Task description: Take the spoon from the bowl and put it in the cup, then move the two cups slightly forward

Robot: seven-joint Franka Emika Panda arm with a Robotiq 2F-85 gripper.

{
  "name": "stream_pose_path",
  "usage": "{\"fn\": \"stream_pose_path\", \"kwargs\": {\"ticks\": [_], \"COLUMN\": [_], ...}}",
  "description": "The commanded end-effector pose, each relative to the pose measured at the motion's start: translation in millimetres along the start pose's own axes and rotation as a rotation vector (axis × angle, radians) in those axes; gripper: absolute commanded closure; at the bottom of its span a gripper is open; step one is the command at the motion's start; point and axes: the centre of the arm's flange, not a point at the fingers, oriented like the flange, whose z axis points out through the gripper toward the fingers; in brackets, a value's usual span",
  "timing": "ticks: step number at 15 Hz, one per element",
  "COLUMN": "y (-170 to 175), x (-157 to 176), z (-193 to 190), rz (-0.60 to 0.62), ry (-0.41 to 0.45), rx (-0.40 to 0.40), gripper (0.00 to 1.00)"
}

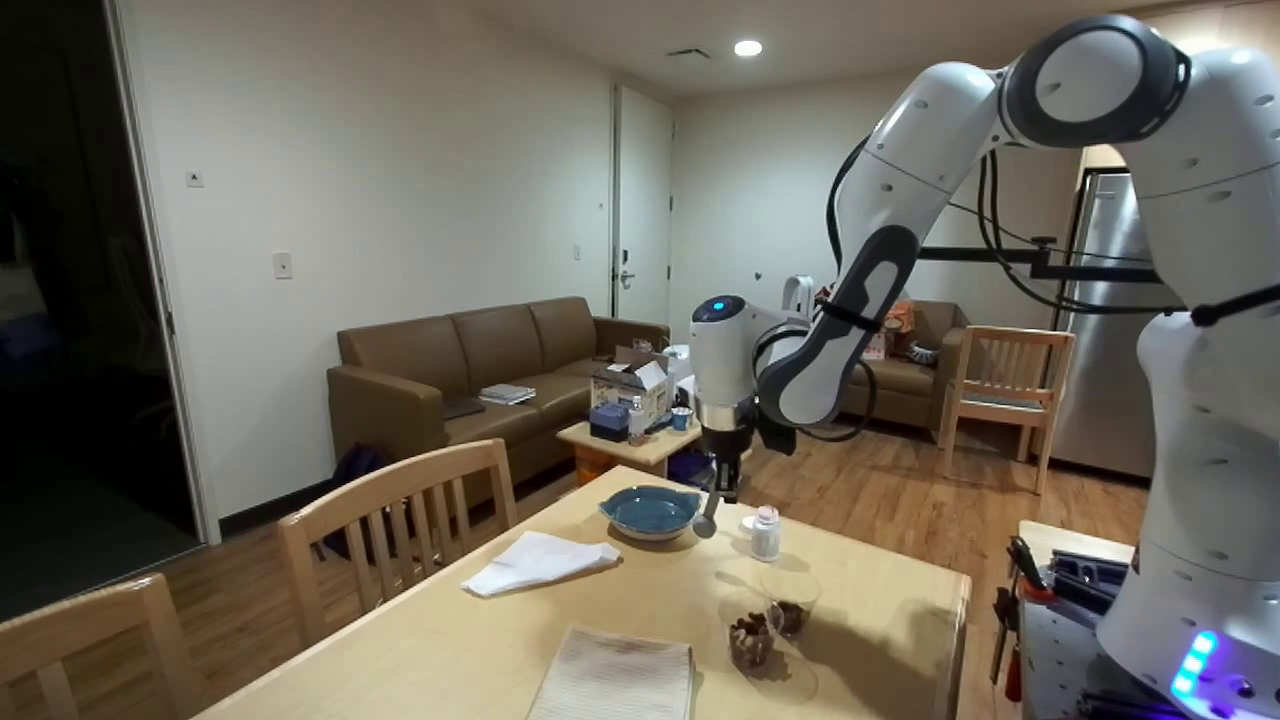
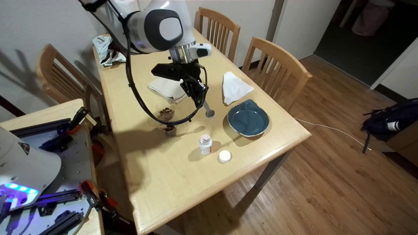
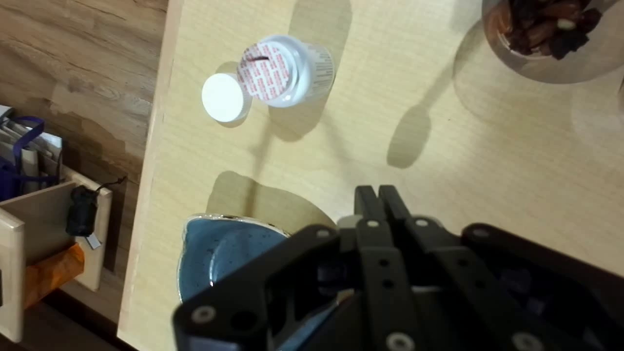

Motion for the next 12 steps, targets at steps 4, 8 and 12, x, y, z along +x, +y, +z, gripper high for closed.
{"fn": "stream_pose_path", "kwargs": {"ticks": [4, 8, 12], "y": [5, 6, -5], "x": [-1, -28, -41], "z": [4, 1, -13], "rz": [0.018, -0.006, -0.028], "ry": [-0.156, -0.360, -0.392], "rx": [0.028, 0.076, 0.084], "gripper": [0.95, 0.96, 0.95]}}
